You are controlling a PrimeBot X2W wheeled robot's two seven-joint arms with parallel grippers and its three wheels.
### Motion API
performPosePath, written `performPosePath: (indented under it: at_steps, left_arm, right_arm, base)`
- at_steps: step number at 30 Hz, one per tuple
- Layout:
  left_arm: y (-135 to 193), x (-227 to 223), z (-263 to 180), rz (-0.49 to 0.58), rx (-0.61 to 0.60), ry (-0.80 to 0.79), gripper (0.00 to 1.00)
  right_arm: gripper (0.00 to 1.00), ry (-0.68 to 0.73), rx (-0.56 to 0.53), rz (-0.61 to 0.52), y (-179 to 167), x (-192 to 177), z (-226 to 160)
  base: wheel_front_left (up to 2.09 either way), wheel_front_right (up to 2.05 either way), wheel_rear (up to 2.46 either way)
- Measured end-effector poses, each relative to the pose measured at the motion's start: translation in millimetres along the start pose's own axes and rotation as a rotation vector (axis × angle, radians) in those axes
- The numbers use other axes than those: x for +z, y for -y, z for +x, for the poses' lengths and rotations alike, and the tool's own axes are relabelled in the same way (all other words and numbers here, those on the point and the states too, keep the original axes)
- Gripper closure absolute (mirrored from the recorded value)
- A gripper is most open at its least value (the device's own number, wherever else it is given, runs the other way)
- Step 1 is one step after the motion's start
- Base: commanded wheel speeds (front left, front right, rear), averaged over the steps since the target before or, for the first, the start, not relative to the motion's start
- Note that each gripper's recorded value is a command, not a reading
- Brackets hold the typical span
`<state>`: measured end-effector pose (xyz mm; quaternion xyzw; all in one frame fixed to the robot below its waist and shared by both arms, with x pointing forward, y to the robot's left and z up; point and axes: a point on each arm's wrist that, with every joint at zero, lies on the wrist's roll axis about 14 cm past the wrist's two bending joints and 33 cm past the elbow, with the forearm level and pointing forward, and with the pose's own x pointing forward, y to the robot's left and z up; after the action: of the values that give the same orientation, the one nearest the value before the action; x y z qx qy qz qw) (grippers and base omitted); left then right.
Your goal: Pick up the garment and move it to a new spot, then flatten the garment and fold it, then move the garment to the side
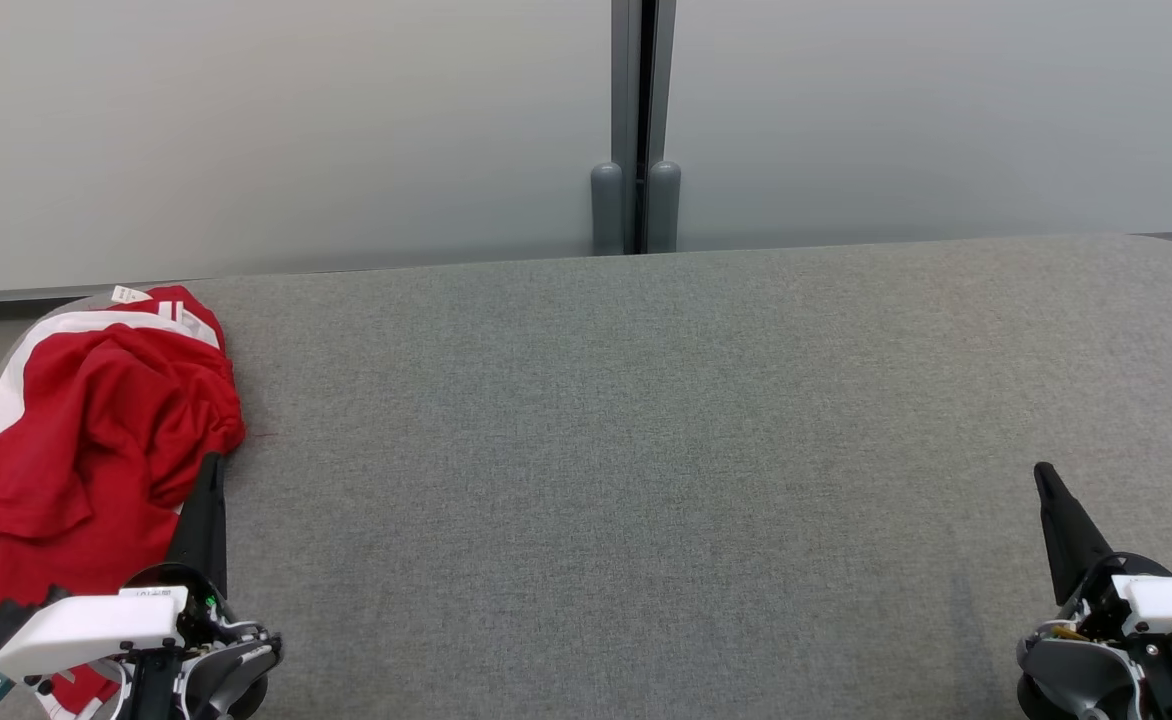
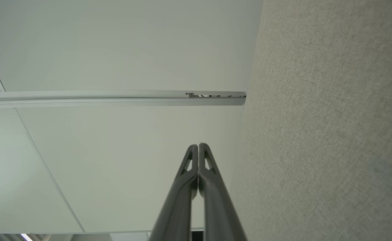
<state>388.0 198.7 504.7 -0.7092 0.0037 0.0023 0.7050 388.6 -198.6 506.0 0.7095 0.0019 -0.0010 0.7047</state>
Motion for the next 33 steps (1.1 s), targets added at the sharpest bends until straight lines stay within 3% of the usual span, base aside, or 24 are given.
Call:
performPosePath:
  at_steps: [33]
  left_arm:
    - [0.0,0.0,0.0,0.000,0.000,0.000,1.00]
  right_arm:
    - [1.00,0.000,0.000,0.000,0.0,0.1,0.0]
  base:
    - [0.00,0.00,0.00]
